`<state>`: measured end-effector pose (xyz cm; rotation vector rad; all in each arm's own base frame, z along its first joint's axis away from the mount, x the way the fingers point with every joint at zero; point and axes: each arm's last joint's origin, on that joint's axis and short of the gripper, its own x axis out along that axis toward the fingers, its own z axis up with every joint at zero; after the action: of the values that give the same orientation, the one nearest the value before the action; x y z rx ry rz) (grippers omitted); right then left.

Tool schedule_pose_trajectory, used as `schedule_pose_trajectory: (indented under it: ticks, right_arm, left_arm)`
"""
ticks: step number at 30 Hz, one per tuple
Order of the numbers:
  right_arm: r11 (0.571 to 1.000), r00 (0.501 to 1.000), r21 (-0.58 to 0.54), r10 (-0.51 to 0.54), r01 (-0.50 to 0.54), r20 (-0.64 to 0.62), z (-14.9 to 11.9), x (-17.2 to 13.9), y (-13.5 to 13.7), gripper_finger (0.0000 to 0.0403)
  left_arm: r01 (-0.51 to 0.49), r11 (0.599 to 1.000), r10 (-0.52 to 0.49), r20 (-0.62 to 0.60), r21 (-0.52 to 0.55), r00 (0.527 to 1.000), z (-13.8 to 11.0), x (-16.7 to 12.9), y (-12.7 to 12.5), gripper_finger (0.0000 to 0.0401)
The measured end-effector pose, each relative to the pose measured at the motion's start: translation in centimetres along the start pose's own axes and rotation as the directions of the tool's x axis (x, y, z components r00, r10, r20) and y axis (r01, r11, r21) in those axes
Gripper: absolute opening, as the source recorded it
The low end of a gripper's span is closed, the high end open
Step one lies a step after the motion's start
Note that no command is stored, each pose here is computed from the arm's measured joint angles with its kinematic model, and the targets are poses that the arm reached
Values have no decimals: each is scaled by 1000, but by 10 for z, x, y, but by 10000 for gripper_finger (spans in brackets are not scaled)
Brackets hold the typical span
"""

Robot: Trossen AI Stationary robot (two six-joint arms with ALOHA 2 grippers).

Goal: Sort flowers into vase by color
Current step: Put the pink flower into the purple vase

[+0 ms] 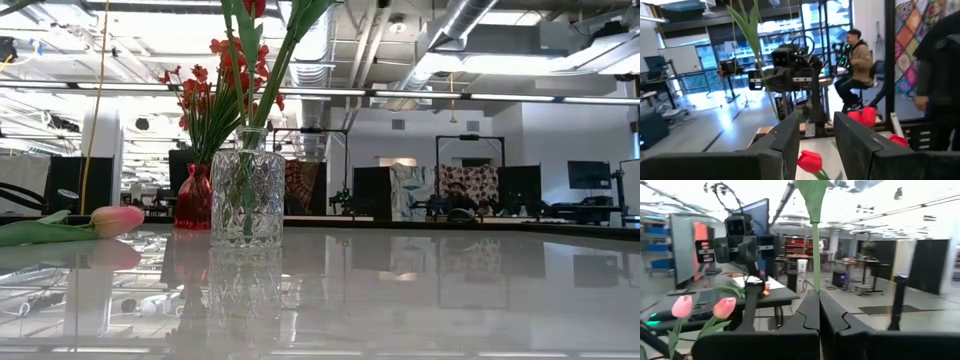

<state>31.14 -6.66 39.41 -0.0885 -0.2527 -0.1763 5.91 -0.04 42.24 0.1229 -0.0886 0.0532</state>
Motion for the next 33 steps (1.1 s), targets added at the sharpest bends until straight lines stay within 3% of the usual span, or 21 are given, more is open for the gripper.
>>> schedule_pose_trajectory:
  ticks: [8, 13, 23, 26, 33]
  right_arm:
    - [996, 996, -16, 90, -90, -2, -12, 60, 22, 16]
    - [984, 983, -33, 174, -172, 56, -3, 82, 35, 16]
    - [973, 971, -54, 228, -224, 68, -6, 101, 51, 17]
    - [972, 970, -53, 234, -230, 67, -6, 101, 54, 17]
    - [972, 971, -57, 232, -228, 66, -6, 101, 53, 17]
  left_arm:
    - [-13, 997, 17, -47, 80, 999, 4, 38, -3, 109]
    - [-92, 989, 94, -13, 117, 996, 7, 50, 1, 109]
    - [-50, 996, 52, -25, 69, 998, -3, 95, 20, 109]
    - [8, 999, -7, -13, 49, 1000, -4, 99, 24, 109]
    - [24, 999, -26, 65, 31, 998, 2, 101, 28, 109]
